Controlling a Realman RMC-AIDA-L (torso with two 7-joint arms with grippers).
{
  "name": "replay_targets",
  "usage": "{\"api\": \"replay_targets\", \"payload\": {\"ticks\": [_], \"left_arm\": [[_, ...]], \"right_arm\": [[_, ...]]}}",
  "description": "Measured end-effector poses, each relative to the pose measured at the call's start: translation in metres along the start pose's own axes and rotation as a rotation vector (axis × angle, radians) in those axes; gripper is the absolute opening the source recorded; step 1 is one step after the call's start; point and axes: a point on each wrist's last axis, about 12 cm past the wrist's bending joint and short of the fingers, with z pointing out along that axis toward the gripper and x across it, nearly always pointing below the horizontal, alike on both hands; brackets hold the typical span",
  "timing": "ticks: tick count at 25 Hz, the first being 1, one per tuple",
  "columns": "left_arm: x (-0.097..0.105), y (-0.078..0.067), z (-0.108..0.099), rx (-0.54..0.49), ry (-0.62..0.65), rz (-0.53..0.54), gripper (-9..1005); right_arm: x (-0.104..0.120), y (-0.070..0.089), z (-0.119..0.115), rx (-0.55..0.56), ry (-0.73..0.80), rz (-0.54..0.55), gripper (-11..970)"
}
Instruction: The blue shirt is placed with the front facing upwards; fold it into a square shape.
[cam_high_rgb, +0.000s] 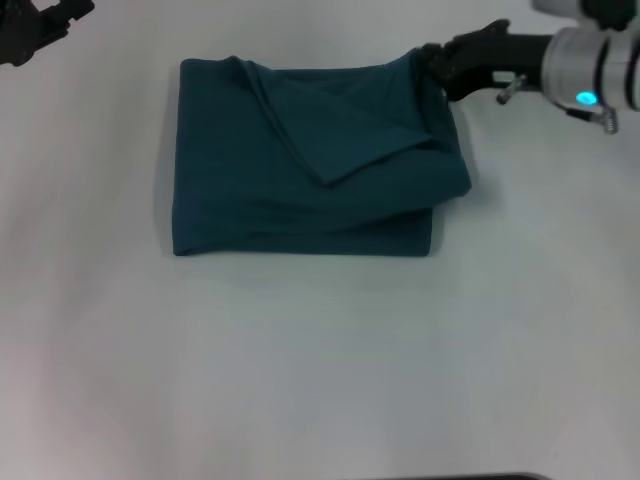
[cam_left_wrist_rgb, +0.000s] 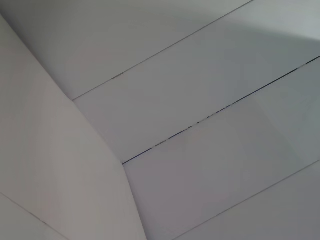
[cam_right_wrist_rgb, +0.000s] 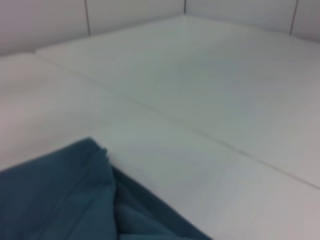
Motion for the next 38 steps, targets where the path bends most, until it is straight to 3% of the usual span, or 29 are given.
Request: {"api": "replay_targets", "payload": {"ticks": [5,9,15,20,23,29,31,38], "left_arm": [[-0.001,0.001,-0.001,-0.005,-0.004,-0.002,949],[-0.002,0.002,-0.001,-0.012,-0.012,-0.003,949],[-0.004,0.002,0.000,-0.016,-0.017,0.001,949],[-0.005,0.002,-0.001,-0.014,-0.021,0.004,950],[-0.005,0.003,-0.005,-0.021,-0.030,-0.001,950],[-0.002,0.006,-0.012,-0.026,-0.039,-0.016,950],[-0.001,0.006,-0.013,-0.024,-0.037,-0.022,950],[0.001,0.007,-0.014,-0.018,-0.033,-0.034,951]], "right_arm": [[0.001,0.011,0.013,-0.035,0.044,-0.028,52],[0.003,0.007,0.006,-0.034,0.026,0.011,69],[0.003,-0.014,-0.022,0.043,-0.049,0.171,159],[-0.009,-0.023,-0.059,-0.025,-0.148,0.223,264],[-0.007,-0.010,-0.062,-0.128,-0.154,0.131,328],[0.015,0.030,-0.033,-0.296,-0.034,-0.087,536],[0.016,0.038,-0.026,-0.318,0.005,-0.144,784],[-0.005,0.043,-0.021,-0.325,0.004,-0.285,894]]}}
